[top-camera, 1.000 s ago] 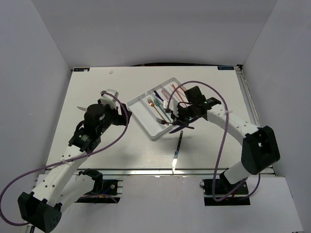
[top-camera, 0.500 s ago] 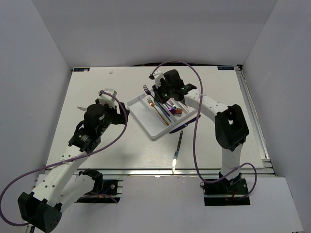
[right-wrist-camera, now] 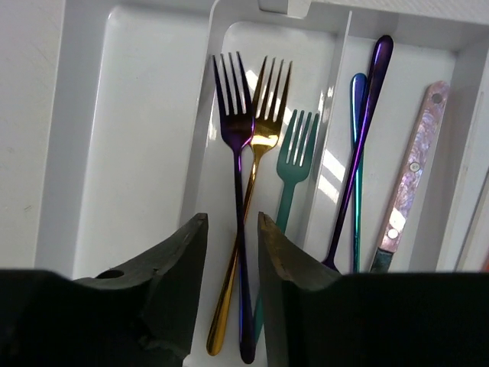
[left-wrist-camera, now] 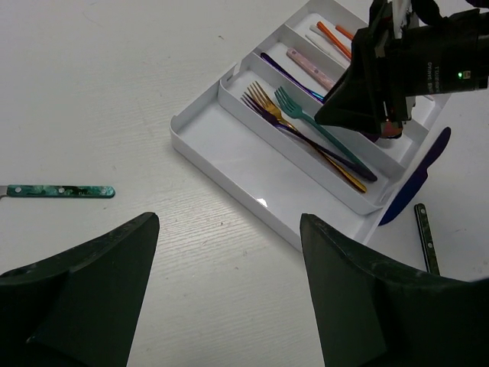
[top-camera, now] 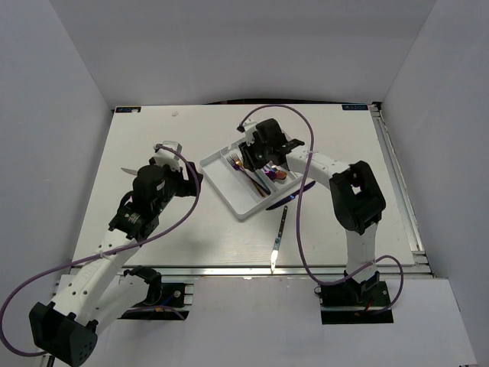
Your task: Sort the eating utensils into containers
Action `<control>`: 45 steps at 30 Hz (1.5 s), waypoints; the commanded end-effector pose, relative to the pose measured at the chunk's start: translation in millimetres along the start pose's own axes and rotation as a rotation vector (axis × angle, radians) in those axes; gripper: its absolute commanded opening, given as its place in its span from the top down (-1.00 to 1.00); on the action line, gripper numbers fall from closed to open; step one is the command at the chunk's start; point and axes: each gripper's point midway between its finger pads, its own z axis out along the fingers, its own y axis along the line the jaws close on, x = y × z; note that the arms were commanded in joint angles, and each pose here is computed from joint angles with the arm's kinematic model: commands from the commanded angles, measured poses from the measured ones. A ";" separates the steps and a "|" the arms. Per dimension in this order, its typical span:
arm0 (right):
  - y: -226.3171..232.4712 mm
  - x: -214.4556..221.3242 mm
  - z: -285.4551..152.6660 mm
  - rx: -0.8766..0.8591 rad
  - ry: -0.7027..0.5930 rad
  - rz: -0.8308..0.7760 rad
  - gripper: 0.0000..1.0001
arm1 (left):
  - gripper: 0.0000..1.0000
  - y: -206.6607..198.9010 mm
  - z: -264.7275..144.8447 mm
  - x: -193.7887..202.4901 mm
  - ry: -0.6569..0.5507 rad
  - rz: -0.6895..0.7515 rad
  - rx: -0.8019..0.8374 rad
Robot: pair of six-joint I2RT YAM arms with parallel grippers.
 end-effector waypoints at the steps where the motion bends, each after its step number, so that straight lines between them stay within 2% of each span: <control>1: 5.0 -30.7 -21.4 0.000 -0.098 -0.038 0.16 | -0.71 6.5 2.0 -2.3 -0.018 -0.043 -0.025; 3: 8.5 -36.1 -33.5 -0.006 -0.118 -0.054 0.04 | -0.71 9.3 5.3 0.6 -0.005 -0.065 -0.030; 7: 15.4 -44.9 -66.2 -0.011 -0.160 -0.133 -0.01 | -0.69 7.4 13.5 8.6 0.037 -0.131 0.000; 9: 32.1 -55.4 -96.2 -0.090 -0.206 -0.278 -0.11 | -0.66 8.8 20.0 14.6 0.068 -0.176 0.019; 10: 43.2 -53.8 -107.2 -0.146 -0.216 -0.336 -0.18 | -0.65 10.9 22.5 17.0 0.080 -0.196 0.022; 11: 65.9 -48.3 -131.8 -0.255 -0.240 -0.389 -0.34 | -0.65 7.3 25.4 19.4 0.097 -0.242 0.049; 13: 81.7 -41.0 -152.8 -0.325 -0.277 -0.472 -0.59 | -0.64 24.4 36.9 30.6 0.145 -0.307 0.021; 15: 94.5 -28.8 -173.4 -0.363 -0.310 -0.492 -0.76 | -0.61 44.1 45.3 35.4 0.179 -0.452 -0.026; 16: 96.6 -24.6 -178.4 -0.369 -0.317 -0.508 -0.79 | -0.61 54.8 55.7 50.6 0.236 -0.542 -0.075; 18: 100.1 -11.5 -185.8 -0.378 -0.313 -0.519 -0.79 | -0.61 79.4 64.5 56.6 0.282 -0.660 -0.185; 20: 98.6 -0.7 -188.7 -0.372 -0.313 -0.526 -0.79 | -0.61 97.3 74.6 89.2 0.401 -0.779 -0.328; 21: 98.8 -0.1 -189.7 -0.371 -0.322 -0.529 -0.79 | -0.61 112.8 82.7 79.5 0.371 -0.839 -0.428; 22: 99.7 -0.9 -192.8 -0.373 -0.331 -0.535 -0.79 | -0.62 120.6 86.3 83.7 0.390 -0.856 -0.483; 23: 99.5 -2.4 -194.8 -0.372 -0.336 -0.533 -0.79 | -0.62 127.5 88.8 109.6 0.484 -0.874 -0.561; 24: 100.1 -3.1 -196.6 -0.375 -0.338 -0.529 -0.79 | -0.62 139.0 91.2 113.8 0.487 -0.889 -0.645; 25: 101.4 -5.3 -199.6 -0.377 -0.348 -0.531 -0.79 | -0.63 144.2 100.5 100.8 0.470 -0.890 -0.658; 27: 104.0 -3.5 -201.3 -0.389 -0.353 -0.529 -0.79 | -0.63 151.7 105.8 117.8 0.528 -0.909 -0.730; 33: 105.5 -1.4 -202.2 -0.395 -0.355 -0.526 -0.79 | -0.61 176.9 125.0 120.1 0.519 -0.893 -0.852; 34: 105.4 -0.8 -201.9 -0.395 -0.354 -0.526 -0.79 | -0.60 192.5 120.4 122.1 0.519 -0.907 -0.895; 45: 102.3 -0.5 -200.2 -0.376 -0.354 -0.528 -0.79 | -0.41 232.2 127.7 140.3 0.602 -0.911 -0.990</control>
